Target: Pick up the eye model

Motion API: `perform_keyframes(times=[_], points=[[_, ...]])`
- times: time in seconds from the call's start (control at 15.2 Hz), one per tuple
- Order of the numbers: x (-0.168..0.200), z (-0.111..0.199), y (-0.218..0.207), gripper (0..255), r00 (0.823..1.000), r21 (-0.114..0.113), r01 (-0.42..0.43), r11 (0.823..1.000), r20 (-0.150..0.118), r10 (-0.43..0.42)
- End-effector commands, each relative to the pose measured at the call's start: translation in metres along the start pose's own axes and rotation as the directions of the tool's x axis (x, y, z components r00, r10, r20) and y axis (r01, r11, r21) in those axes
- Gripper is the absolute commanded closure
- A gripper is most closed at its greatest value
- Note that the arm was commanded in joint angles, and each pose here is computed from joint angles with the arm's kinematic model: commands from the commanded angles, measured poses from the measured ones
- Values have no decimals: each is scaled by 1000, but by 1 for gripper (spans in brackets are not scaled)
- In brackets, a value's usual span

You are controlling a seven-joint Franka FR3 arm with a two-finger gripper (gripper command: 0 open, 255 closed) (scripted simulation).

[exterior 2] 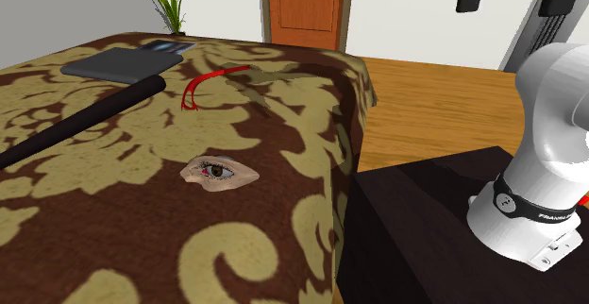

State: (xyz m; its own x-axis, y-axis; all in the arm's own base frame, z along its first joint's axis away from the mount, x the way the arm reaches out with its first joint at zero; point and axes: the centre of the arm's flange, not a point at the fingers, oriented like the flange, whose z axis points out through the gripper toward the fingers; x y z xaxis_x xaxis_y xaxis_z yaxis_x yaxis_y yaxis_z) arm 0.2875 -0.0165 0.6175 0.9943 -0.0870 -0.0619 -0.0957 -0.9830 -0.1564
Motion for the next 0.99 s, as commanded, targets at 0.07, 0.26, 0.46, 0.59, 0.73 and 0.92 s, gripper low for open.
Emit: perform_keyframes(times=[0.07,0.26,0.46,0.59,0.73,0.92], points=[[8,8,5,0,1000,-6,-2,1000,-2,2],[33,31,22,0,1000,-26,-8,1000,-7,8],[58,54,39,0,1000,-45,-14,999,-12,14],[75,68,50,0,1000,-57,-19,998,-16,18],[92,83,62,0,1000,-70,-23,997,-20,22],[117,105,81,0,999,-89,-29,996,-25,27]])
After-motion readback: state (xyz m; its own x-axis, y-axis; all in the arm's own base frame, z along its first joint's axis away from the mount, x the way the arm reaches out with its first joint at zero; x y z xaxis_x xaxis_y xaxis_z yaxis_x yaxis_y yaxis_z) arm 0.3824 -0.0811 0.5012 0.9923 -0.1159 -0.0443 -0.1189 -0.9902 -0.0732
